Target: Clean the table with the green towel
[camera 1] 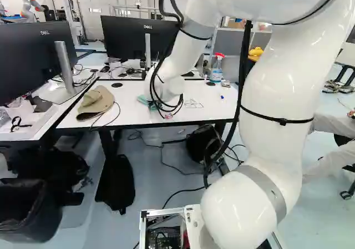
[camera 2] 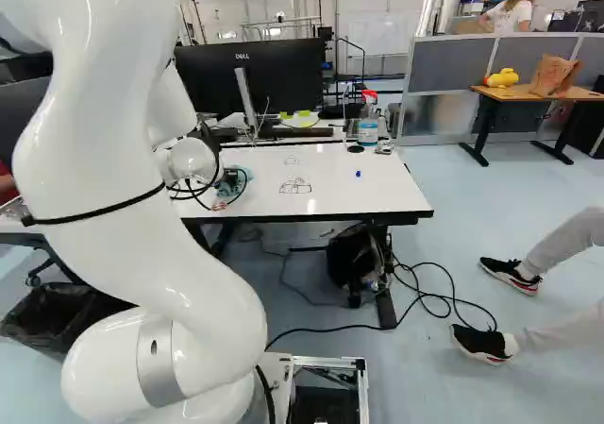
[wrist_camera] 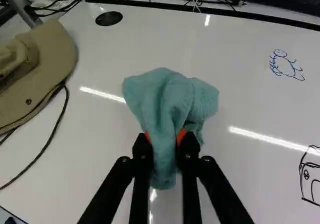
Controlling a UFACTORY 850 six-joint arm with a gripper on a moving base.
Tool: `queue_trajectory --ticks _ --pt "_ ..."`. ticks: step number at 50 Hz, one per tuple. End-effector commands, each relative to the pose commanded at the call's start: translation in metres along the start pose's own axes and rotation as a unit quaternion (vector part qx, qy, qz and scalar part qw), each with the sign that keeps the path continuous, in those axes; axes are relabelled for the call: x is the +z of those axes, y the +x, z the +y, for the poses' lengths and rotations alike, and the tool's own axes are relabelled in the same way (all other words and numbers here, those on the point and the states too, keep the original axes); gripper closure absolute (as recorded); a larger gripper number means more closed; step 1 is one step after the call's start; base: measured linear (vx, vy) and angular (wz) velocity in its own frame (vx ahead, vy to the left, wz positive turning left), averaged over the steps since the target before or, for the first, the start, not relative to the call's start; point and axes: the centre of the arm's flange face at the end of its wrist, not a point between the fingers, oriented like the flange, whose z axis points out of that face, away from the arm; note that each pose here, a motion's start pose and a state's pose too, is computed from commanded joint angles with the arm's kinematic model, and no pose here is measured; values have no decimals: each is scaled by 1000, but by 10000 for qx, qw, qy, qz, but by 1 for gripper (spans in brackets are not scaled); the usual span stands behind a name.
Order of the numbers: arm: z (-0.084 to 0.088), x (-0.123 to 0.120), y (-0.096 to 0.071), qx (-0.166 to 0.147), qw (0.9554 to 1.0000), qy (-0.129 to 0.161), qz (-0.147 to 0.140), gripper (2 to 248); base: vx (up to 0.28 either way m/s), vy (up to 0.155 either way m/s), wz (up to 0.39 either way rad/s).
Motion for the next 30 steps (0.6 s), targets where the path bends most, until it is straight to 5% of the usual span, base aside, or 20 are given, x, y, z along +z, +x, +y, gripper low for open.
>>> queue_trajectory --ticks 2,3,30 --pt "0 0 0 0 10000 0 0 176 0 0 0" --pt "0 0 0 0 10000 0 0 198 0 0 0" --pt "15 -23 11 114 9996 -111 232 200 0 0 0"
